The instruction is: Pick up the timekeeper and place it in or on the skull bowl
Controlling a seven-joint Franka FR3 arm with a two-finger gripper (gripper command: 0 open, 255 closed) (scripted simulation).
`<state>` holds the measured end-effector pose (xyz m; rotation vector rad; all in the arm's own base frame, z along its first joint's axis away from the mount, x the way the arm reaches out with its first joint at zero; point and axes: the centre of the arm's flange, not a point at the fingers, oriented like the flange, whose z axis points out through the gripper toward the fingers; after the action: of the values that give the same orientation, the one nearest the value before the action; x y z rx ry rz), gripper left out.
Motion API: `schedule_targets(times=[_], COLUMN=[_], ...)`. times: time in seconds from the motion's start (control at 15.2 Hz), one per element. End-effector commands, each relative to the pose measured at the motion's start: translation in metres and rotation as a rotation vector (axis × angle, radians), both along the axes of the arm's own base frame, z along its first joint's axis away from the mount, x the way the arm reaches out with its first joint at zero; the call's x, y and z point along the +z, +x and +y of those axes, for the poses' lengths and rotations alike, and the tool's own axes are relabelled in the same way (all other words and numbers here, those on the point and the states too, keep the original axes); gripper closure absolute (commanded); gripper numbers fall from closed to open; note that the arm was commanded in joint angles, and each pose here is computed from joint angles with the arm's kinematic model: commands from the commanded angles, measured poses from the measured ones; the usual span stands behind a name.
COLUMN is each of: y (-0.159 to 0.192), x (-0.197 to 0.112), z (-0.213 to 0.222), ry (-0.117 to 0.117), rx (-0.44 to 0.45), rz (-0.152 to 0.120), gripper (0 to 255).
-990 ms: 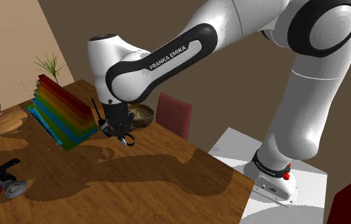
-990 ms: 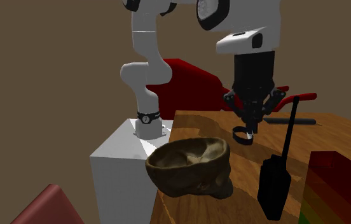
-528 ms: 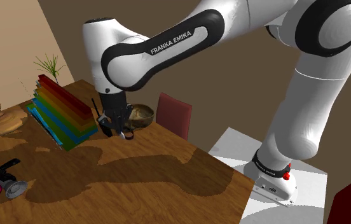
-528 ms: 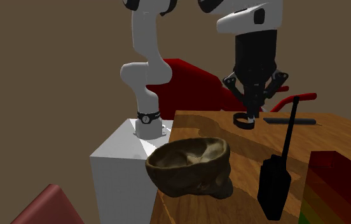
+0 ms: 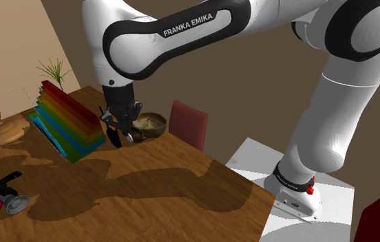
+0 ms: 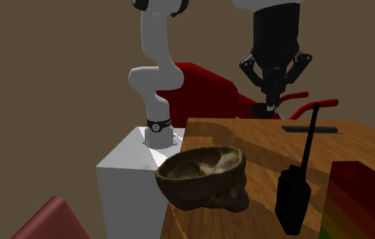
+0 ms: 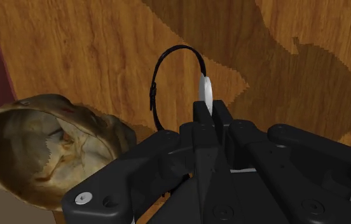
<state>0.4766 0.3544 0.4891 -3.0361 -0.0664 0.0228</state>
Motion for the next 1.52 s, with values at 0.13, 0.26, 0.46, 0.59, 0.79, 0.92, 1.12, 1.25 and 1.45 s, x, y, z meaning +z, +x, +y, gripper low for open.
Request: schedule_targets(times=[0.13,0.26,0.46,0.59,0.79,0.92,1.12,1.25,1.45], y=[0.0,0.0,0.018,0.035,0.062,0.08,0.104,0.104,0.104], x=[0.021,0.031,0.04,0.045,0.052,0.056,0.063,0.052,0.036], z=[0.0,0.0,-0.019,-0.038,-0.066,-0.085,-0.111,-0.111,-0.111], ry=[0.0,0.0,0.0,0.0,0.0,0.0,0.0,0.0,0.0], rx=[0.0,0.0,0.0,0.0,0.0,0.0,0.0,0.0,0.0], rz=[0.0,0.0,0.0,0.0,0.0,0.0,0.0,0.0,0.0], gripper=[255,255,255,255,255,255,255,255,255])
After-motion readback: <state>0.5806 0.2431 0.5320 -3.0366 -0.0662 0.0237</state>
